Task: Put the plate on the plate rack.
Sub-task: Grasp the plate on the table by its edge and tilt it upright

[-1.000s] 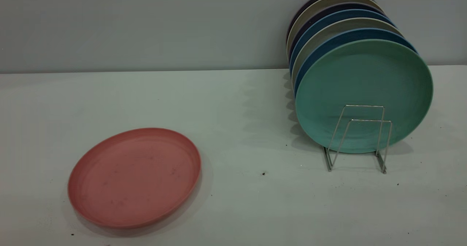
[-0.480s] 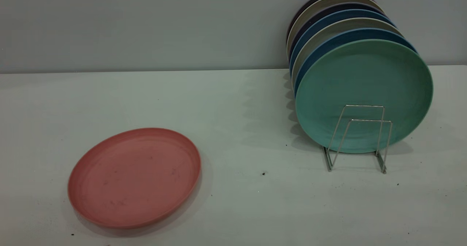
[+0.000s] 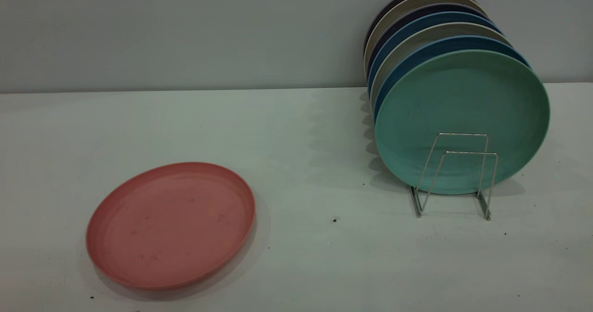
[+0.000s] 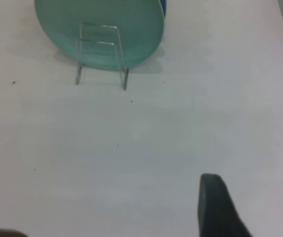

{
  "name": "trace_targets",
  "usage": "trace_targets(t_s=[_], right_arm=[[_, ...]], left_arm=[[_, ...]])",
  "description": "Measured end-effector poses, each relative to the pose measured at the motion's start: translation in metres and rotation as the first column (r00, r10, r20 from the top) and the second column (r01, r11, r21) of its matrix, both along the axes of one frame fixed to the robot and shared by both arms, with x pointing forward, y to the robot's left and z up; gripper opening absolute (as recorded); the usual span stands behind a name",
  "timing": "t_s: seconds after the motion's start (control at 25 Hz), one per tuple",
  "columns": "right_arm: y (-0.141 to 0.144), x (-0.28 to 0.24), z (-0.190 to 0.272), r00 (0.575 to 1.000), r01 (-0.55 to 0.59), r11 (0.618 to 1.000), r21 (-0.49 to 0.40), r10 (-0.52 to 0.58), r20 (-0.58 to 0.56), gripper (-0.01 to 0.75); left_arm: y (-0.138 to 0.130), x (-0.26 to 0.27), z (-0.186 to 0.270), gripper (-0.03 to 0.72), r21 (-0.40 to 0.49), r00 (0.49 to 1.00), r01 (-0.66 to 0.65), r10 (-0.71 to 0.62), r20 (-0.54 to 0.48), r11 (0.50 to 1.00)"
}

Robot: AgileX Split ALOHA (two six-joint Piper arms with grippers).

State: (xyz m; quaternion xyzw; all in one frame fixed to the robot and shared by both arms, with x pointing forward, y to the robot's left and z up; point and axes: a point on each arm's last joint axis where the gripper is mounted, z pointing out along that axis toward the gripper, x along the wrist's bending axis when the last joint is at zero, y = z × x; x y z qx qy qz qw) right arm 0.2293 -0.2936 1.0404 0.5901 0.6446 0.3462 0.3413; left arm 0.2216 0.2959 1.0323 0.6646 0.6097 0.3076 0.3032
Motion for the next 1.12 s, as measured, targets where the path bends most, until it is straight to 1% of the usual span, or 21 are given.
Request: trace_targets(t_s=[0.6, 0.72, 0.8, 0.88, 0.96, 1.08, 1.12], right_arm=[[0.001, 0.000, 0.001, 1.000, -0.012, 1.000, 0.000, 0.012, 0.008, 0.381], [0.004, 0.002, 0.004, 0.999, -0.036, 0.999, 0.035, 0.034, 0.036, 0.381], [0.009, 0.008, 0.007, 0.998, -0.066, 0.995, 0.079, 0.064, 0.029, 0.381], [0.012, 0.020, 0.011, 0.995, -0.097, 0.990, 0.104, 0.096, 0.014, 0.381], [0.014, 0.035, 0.014, 0.992, -0.125, 0.986, 0.112, 0.127, -0.015, 0.381], [0.015, 0.060, 0.014, 0.985, -0.151, 0.984, 0.094, 0.158, -0.074, 0.381], [0.015, 0.067, 0.013, 0.982, -0.155, 0.984, 0.090, 0.163, -0.093, 0.381]], left_arm=[[0.000, 0.000, 0.000, 0.460, 0.002, 1.000, -0.001, 0.001, 0.003, 1.000], [0.001, 0.002, 0.007, 0.460, 0.004, 0.998, -0.007, 0.007, 0.068, 1.000], [0.001, 0.006, 0.010, 0.460, -0.015, 0.997, -0.019, 0.020, 0.080, 1.000], [0.001, 0.017, 0.012, 0.460, -0.029, 0.999, -0.029, 0.031, 0.038, 0.999], [0.002, 0.033, 0.013, 0.460, -0.035, 0.999, -0.037, 0.036, -0.038, 0.999], [0.002, 0.061, 0.012, 0.460, -0.044, 0.988, -0.050, 0.043, -0.151, 0.998], [0.002, 0.074, 0.009, 0.460, -0.053, 0.978, -0.056, 0.044, -0.204, 0.997]])
